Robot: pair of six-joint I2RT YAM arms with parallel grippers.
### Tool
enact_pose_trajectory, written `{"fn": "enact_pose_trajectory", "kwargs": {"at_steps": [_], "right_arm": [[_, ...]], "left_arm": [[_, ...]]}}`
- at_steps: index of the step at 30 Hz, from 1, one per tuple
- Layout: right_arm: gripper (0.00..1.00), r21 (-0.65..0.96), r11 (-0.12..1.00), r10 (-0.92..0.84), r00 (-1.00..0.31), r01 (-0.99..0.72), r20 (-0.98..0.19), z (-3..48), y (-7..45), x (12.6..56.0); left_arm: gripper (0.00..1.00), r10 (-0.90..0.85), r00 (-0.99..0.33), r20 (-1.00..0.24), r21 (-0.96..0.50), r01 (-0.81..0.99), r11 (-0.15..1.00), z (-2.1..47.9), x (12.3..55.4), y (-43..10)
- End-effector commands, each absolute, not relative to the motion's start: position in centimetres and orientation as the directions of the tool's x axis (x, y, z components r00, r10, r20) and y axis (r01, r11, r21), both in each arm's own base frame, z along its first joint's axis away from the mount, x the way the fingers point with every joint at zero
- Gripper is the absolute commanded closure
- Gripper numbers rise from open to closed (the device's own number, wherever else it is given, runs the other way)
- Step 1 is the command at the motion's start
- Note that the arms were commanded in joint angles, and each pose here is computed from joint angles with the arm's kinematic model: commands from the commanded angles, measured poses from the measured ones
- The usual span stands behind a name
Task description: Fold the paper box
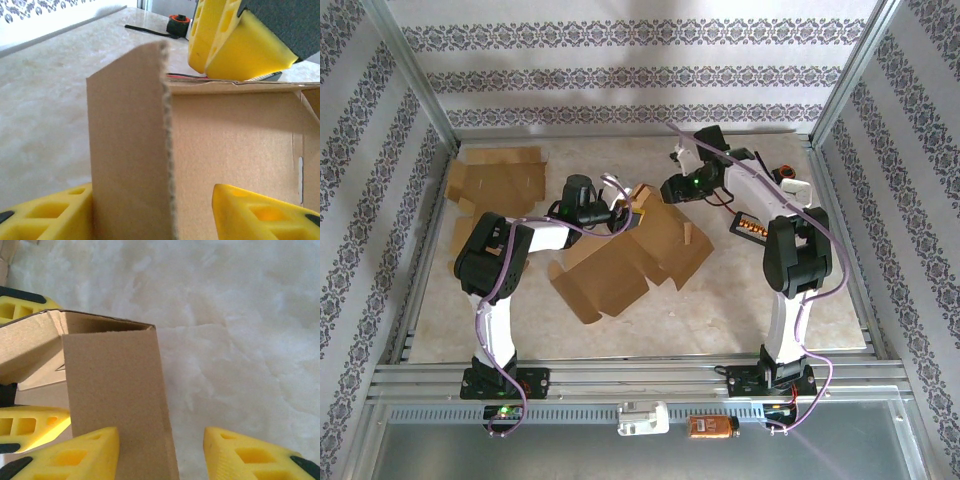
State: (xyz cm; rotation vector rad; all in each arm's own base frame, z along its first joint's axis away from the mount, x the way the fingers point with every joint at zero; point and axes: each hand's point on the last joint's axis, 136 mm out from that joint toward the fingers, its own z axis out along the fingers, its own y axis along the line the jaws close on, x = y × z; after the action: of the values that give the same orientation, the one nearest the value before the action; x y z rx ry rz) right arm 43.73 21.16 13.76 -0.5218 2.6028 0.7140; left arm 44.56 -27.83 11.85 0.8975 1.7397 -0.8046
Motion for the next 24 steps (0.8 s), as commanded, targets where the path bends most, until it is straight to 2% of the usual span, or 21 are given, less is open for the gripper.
{"fn": "enact_pose_trajectory", "kwargs": {"at_steps": [1,3,5,6,10,13,15,18,21,24], "right_arm": [[0.53,0.302,0.784,-0.342,-0.783,-0.542,-0.520,15.4,22.1,42.6],[0.53,0.272,0.770,-0.378,-0.757,-0.576,-0.533,15.5,22.7,42.3],[0.52,0.254,0.767,-0.390,-0.742,-0.590,-0.545,15.8,23.0,42.3],[0.52,0.241,0.773,-0.391,-0.740,-0.587,-0.547,15.9,22.9,42.4],[0.47,0.162,0.794,-0.410,-0.713,-0.586,-0.569,16.9,22.2,42.4],[0.34,0.154,0.783,-0.431,-0.703,-0.603,-0.565,17.2,22.3,41.6],[0.29,0.197,0.777,-0.416,-0.722,-0.598,-0.553,16.9,22.5,41.1],[0.29,0.302,0.795,-0.325,-0.790,-0.526,-0.519,16.4,22.2,41.5],[0.23,0.522,0.713,-0.219,-0.856,-0.468,-0.469,17.1,23.3,41.1],[0.19,0.573,0.684,-0.214,-0.875,-0.452,-0.434,16.7,23.2,40.8]], "left_arm": [[0.42,0.194,-0.212,-0.958,-0.098,0.875,0.474,13.5,43.6,-27.3],[0.62,0.183,-0.229,-0.956,-0.115,0.867,0.485,13.5,43.8,-27.0],[0.93,0.192,-0.247,-0.950,-0.117,0.849,0.515,12.8,44.3,-26.6],[1.00,0.197,-0.245,-0.949,-0.108,0.844,0.525,12.5,44.4,-26.5],[1.00,0.200,-0.207,-0.958,-0.060,0.825,0.562,11.9,44.9,-25.9],[1.00,0.206,-0.194,-0.959,-0.043,0.819,0.572,11.7,45.3,-25.8],[1.00,0.191,-0.170,-0.967,-0.029,0.817,0.577,12.0,45.4,-25.8],[1.00,0.160,-0.123,-0.979,-0.009,0.818,0.574,12.8,45.6,-25.9],[1.00,0.146,-0.118,-0.982,-0.014,0.823,0.568,12.9,45.9,-26.2],[1.00,0.133,-0.106,-0.985,-0.012,0.826,0.564,13.2,46.0,-26.3]]}}
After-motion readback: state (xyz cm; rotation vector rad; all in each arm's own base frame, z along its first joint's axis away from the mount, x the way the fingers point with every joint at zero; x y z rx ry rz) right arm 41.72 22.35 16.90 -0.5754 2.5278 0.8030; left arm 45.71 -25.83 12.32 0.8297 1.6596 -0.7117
